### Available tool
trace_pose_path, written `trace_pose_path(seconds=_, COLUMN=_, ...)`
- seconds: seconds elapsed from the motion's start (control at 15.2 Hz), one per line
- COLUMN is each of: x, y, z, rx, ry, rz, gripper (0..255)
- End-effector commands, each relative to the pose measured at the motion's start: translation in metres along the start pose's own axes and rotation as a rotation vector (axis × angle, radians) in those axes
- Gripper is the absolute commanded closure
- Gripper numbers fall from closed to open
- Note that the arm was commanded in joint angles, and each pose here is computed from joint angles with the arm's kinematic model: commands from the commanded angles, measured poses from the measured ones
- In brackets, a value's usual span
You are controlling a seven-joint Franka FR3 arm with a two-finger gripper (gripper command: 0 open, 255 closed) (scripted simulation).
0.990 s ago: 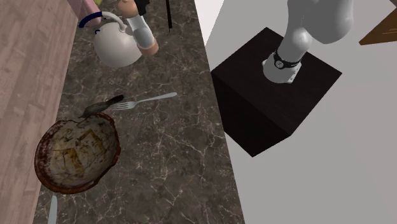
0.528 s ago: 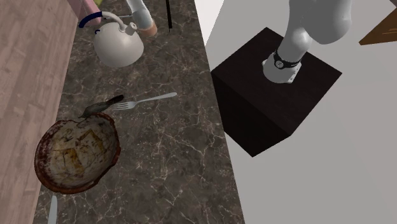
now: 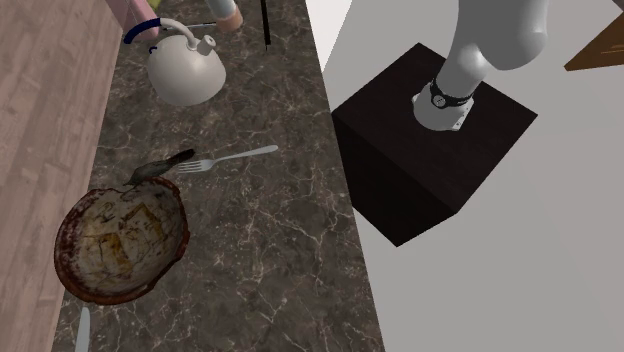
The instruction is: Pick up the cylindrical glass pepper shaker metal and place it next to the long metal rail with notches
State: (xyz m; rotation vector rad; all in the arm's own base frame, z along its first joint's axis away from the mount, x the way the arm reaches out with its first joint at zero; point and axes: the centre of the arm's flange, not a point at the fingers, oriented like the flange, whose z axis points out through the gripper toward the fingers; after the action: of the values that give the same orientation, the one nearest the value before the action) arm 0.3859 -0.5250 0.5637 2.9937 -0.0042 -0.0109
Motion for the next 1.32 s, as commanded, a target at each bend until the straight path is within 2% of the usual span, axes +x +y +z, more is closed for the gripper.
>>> trace_pose_path(seconds=0.0, x=-0.012, y=0.022, z=0.004, rx=0.000, ry=0.001, rz=-0.002, gripper=255)
trace_pose_path(seconds=0.73, x=-0.091, y=0.153, z=0.024, rx=0.000, ry=0.001, rz=-0.002, gripper=255)
trace_pose_path(seconds=1.25, x=-0.090, y=0.147, z=0.066, rx=0.000, ry=0.001, rz=-0.002, gripper=255)
